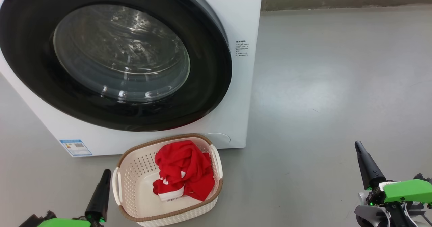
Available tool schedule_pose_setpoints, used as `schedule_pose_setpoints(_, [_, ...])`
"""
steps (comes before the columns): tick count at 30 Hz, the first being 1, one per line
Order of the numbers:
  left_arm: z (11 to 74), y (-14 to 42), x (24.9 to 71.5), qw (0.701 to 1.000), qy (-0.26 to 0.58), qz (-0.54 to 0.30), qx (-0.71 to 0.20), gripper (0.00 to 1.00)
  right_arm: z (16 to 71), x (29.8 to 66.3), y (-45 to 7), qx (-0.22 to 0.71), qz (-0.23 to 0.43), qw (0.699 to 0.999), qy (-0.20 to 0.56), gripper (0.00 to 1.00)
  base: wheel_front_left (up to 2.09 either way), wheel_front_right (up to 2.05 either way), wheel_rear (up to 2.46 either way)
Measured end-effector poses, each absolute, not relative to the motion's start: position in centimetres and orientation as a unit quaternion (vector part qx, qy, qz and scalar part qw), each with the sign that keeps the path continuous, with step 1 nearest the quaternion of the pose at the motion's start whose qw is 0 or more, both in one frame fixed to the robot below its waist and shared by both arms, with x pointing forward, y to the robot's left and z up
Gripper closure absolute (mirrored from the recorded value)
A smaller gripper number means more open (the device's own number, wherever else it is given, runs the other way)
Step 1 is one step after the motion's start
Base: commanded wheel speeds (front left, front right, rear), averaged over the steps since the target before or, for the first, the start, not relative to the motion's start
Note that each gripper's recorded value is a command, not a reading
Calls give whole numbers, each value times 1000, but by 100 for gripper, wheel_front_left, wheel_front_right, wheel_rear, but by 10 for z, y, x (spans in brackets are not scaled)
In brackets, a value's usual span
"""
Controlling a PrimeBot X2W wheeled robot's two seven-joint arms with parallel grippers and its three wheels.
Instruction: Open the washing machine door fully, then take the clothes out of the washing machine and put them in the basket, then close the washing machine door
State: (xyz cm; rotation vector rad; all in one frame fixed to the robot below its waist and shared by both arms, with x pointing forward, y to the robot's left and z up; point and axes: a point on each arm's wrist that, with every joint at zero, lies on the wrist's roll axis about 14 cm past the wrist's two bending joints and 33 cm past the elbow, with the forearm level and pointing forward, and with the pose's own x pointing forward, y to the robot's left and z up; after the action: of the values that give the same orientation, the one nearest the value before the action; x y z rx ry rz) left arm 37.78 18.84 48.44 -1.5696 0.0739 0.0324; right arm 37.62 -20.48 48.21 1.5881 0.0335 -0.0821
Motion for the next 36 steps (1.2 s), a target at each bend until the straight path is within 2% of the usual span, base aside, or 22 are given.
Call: schedule_pose_setpoints(36, [484, 188, 378, 707, 33, 15, -707, 100, 482, 376, -205, 713, -37, 700, 15, 100, 0, 0, 0])
